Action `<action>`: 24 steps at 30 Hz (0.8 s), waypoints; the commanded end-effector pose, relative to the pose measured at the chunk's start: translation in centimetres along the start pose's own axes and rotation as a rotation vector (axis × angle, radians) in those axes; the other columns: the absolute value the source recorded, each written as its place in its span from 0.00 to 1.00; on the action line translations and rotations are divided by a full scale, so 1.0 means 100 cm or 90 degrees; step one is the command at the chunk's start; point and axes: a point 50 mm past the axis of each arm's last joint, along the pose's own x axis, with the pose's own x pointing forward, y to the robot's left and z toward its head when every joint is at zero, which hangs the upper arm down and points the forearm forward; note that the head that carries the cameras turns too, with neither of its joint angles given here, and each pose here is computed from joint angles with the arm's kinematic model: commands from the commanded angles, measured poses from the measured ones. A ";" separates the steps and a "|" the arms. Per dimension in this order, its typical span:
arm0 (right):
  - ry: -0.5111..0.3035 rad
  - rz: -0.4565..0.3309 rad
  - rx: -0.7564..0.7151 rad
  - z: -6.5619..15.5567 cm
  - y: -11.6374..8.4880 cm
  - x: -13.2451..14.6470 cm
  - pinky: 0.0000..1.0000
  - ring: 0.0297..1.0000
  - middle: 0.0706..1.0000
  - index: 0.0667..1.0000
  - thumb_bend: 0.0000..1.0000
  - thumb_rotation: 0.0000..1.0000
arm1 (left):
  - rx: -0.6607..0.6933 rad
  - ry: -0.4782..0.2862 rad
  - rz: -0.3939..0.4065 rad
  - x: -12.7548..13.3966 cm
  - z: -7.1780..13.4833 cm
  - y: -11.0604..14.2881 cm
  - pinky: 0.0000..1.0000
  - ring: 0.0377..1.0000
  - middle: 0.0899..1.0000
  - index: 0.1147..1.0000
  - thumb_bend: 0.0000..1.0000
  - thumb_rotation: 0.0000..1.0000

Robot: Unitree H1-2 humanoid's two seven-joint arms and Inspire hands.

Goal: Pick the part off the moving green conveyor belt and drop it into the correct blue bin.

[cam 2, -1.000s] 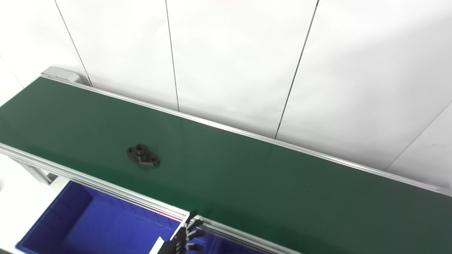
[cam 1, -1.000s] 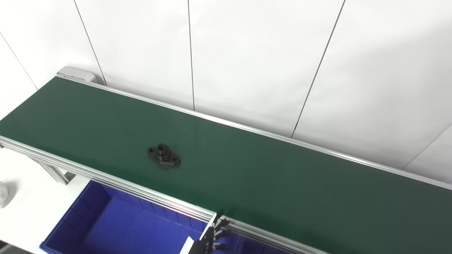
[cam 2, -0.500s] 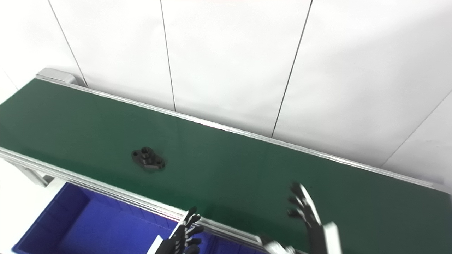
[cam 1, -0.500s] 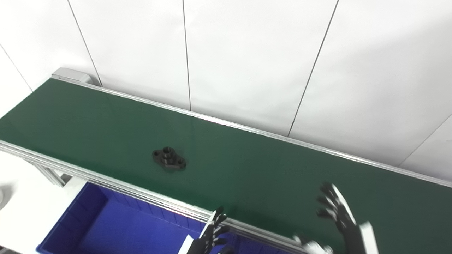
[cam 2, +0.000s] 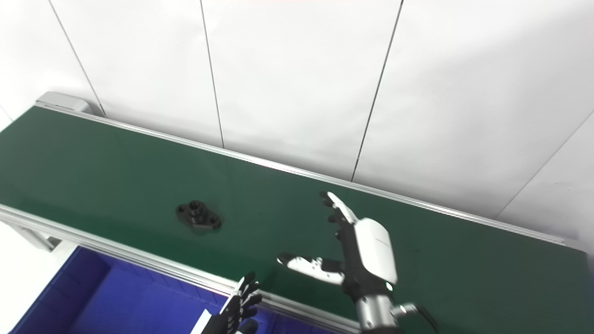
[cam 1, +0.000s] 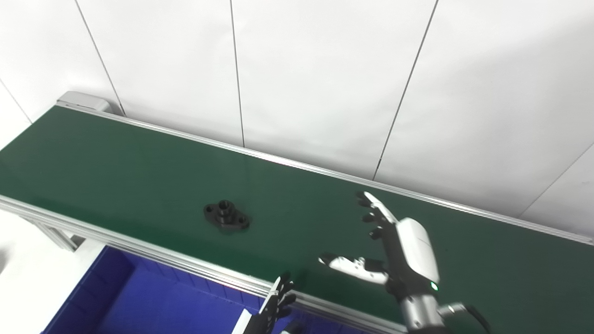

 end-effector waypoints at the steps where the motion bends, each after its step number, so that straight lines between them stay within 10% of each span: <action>1: -0.026 -0.024 -0.013 0.017 -0.002 0.021 0.58 0.73 0.82 0.86 0.94 0.57 | -0.006 -0.030 -0.004 0.002 0.011 -0.006 0.87 0.91 0.98 1.00 0.67 0.92; 24: -0.076 0.096 -0.190 0.057 0.064 0.097 0.51 0.65 0.77 0.83 0.93 0.63 | -0.045 -0.045 -0.011 0.000 0.018 -0.026 0.90 0.91 0.97 1.00 0.61 0.90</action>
